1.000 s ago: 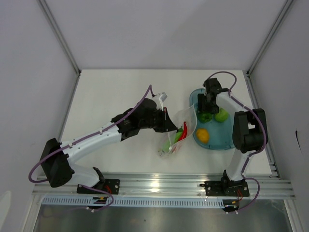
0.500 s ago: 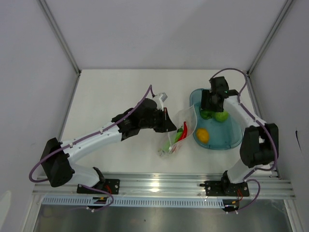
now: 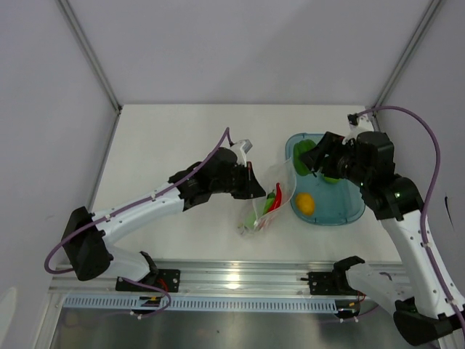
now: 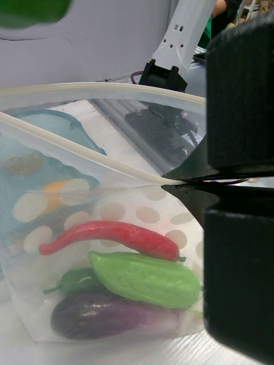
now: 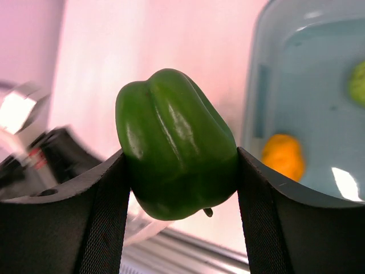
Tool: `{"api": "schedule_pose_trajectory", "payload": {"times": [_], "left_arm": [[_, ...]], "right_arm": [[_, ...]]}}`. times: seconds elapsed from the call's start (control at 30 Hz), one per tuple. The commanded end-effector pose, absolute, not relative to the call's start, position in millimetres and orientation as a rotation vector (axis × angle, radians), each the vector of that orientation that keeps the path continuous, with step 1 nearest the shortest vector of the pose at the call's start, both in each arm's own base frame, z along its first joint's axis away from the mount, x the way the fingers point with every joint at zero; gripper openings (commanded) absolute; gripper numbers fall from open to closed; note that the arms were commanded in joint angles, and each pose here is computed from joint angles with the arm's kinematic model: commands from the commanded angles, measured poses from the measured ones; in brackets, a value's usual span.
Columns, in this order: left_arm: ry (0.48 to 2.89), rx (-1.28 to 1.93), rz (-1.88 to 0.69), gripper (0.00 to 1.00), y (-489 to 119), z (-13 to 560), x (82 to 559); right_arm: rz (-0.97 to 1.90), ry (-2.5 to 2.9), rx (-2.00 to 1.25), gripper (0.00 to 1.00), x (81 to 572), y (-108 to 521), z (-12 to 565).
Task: Place the food in the zip-top bag and seal the zipper
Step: Pick up the fake vegetable from the bin, then place the fake vegetable in the zipper food storage bag.
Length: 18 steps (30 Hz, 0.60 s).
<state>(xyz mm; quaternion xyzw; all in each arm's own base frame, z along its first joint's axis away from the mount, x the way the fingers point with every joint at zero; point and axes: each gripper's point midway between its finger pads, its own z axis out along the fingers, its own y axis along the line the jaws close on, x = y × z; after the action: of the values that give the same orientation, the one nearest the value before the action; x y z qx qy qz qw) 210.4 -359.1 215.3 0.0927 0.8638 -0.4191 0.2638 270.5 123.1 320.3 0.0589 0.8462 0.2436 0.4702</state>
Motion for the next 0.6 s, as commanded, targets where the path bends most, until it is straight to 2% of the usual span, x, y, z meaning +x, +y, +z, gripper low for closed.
{"api": "schedule_pose_trajectory", "payload": {"times": [0.0, 0.27, 0.57], "left_arm": [[2.278, 0.251, -1.155, 0.01, -362.7, 235.9, 217.6], [2.279, 0.244, -1.14, 0.01, -360.1, 236.6, 218.2], [2.273, 0.241, -1.155, 0.01, -360.0, 235.4, 216.0]], "right_arm": [[0.725, 2.093, 0.158, 0.08, 242.4, 145.9, 336.0], [0.904, 2.203, 0.134, 0.09, 198.9, 192.4, 325.8], [0.899, 2.262, 0.337, 0.09, 208.3, 196.8, 279.6]]}}
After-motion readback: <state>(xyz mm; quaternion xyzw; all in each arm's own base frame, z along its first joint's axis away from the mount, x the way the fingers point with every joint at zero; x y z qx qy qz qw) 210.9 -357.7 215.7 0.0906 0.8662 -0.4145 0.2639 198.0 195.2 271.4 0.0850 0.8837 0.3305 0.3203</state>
